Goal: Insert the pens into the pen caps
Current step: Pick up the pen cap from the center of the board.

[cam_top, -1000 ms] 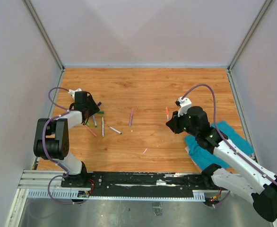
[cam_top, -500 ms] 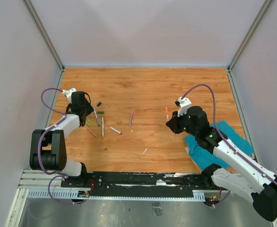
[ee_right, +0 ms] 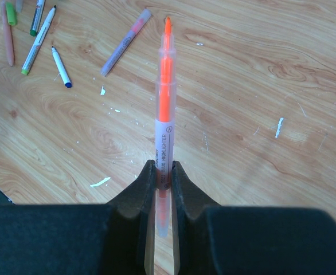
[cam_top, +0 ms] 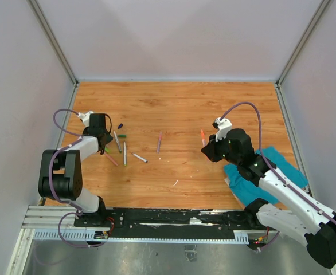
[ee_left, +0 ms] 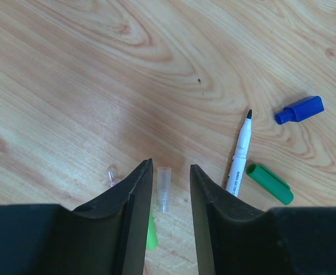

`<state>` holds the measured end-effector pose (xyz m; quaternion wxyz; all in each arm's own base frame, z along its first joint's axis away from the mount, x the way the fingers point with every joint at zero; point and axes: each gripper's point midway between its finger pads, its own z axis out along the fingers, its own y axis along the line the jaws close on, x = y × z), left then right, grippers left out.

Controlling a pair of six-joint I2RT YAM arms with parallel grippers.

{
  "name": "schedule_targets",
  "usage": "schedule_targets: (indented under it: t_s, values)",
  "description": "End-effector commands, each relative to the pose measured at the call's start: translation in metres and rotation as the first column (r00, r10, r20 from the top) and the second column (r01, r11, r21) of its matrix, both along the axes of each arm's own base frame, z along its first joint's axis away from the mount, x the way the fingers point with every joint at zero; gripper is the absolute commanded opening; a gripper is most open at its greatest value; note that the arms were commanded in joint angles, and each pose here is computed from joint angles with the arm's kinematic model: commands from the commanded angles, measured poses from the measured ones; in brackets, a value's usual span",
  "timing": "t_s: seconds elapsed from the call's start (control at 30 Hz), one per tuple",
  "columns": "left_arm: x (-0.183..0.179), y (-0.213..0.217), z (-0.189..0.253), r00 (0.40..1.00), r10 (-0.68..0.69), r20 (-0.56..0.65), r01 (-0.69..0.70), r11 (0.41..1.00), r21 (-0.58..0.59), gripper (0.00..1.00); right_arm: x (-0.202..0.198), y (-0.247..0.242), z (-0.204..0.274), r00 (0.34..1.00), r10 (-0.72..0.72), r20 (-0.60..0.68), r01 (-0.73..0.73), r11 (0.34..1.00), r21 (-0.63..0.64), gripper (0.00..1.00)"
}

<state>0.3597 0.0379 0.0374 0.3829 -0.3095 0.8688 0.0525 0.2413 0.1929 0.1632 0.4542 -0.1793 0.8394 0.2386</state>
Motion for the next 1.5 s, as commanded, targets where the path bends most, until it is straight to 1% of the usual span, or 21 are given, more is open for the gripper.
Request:
schedule_targets:
  t_s: [0.0, 0.13, 0.67, 1.0, 1.1, 1.23, 1.37, 1.47]
  values:
    - [0.009, 0.005, 0.005, 1.000, 0.019, 0.018, -0.020, 1.000, 0.010, 0.37, 0.002, -0.003, 0.005, 1.000, -0.011, 0.003, 0.011, 1.000, 0.002, 0.01]
    - [0.011, 0.003, 0.004, 1.000, 0.007, 0.014, -0.007, 1.000, 0.003, 0.34, 0.002, -0.003, 0.005, 1.000, -0.012, 0.005, 0.012, 1.000, -0.001, 0.01]
    - [0.006, 0.005, -0.008, 0.999, 0.011, -0.040, -0.011, 1.000, 0.015, 0.31, 0.001, -0.004, 0.004, 1.000, -0.011, 0.001, 0.011, 1.000, 0.001, 0.01]
    - [0.006, 0.001, -0.012, 0.999, -0.007, -0.044, 0.007, 1.000, -0.001, 0.17, 0.000, -0.006, 0.003, 1.000, -0.020, 0.002, 0.020, 1.000, -0.003, 0.01]
    - [0.007, 0.001, -0.007, 1.000, -0.007, -0.029, 0.007, 1.000, 0.001, 0.14, 0.000, -0.006, 0.002, 1.000, -0.020, 0.002, 0.020, 1.000, -0.004, 0.01]
    - [0.011, -0.001, 0.005, 1.000, -0.023, 0.002, 0.023, 1.000, -0.004, 0.14, 0.000, -0.005, 0.002, 1.000, -0.019, -0.001, 0.019, 1.000, 0.000, 0.01]
    - [0.021, -0.015, 0.024, 0.993, -0.094, 0.071, 0.097, 0.995, -0.038, 0.16, 0.000, -0.005, 0.004, 1.000, -0.018, 0.002, 0.018, 1.000, 0.002, 0.01]
    - [0.023, -0.027, 0.036, 0.986, -0.131, 0.100, 0.135, 0.990, -0.036, 0.16, 0.000, -0.005, 0.005, 1.000, -0.017, 0.002, 0.017, 1.000, 0.003, 0.01]
